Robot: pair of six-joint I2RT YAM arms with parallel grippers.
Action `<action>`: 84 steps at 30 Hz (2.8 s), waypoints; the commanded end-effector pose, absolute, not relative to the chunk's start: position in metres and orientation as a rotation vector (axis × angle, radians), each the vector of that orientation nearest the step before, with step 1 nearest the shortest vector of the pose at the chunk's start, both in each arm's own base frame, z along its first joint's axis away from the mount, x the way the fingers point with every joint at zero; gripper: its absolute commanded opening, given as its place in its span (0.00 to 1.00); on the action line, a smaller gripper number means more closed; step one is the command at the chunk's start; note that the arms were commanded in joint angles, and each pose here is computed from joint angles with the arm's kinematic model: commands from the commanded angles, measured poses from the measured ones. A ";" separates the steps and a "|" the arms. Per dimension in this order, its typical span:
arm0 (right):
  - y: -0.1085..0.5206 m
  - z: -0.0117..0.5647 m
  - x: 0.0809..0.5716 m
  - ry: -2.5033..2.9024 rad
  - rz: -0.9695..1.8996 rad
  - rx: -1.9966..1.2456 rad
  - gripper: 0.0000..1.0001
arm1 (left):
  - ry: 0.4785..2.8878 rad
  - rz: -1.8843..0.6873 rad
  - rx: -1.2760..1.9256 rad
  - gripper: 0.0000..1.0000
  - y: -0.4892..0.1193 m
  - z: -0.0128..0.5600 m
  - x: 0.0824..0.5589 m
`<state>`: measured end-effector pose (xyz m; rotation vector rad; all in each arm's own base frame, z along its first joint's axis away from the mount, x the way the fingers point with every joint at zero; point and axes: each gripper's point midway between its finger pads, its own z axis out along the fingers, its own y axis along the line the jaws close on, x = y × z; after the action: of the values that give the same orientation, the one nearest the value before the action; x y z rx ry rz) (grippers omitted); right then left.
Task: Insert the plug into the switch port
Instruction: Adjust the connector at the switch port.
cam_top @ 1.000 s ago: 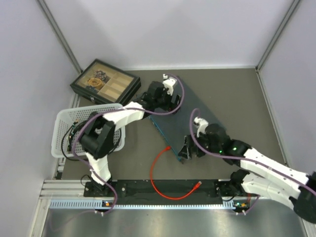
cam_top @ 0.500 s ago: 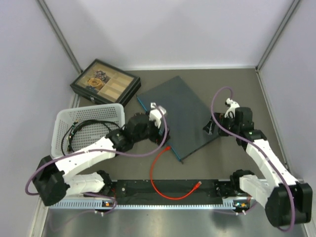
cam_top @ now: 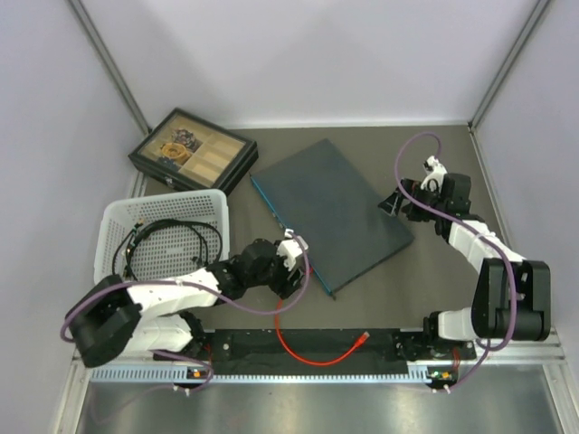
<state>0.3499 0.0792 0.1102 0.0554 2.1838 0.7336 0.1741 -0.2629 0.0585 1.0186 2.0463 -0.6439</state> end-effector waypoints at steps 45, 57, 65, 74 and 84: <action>0.162 0.067 0.325 2.286 1.191 -0.247 0.95 | 1.645 -0.836 0.912 0.00 -0.382 0.135 0.250; 0.197 0.048 0.273 2.363 1.274 -0.310 0.95 | 1.595 -0.877 0.628 0.00 -0.394 0.176 0.289; 0.201 0.038 0.258 2.391 1.275 -0.296 0.95 | 1.422 -0.958 0.647 0.00 -0.415 0.234 0.294; 0.202 0.032 0.256 2.392 1.287 -0.286 0.95 | 1.262 -0.996 0.725 0.00 -0.430 0.278 0.294; 0.202 0.027 0.256 2.396 1.279 -0.266 0.95 | 1.195 -0.956 0.662 0.00 -0.428 0.299 0.321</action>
<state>0.3977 0.1063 0.0614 -0.2128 2.0405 0.5677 0.2039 -0.3290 0.0280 1.0459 2.3354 -0.7899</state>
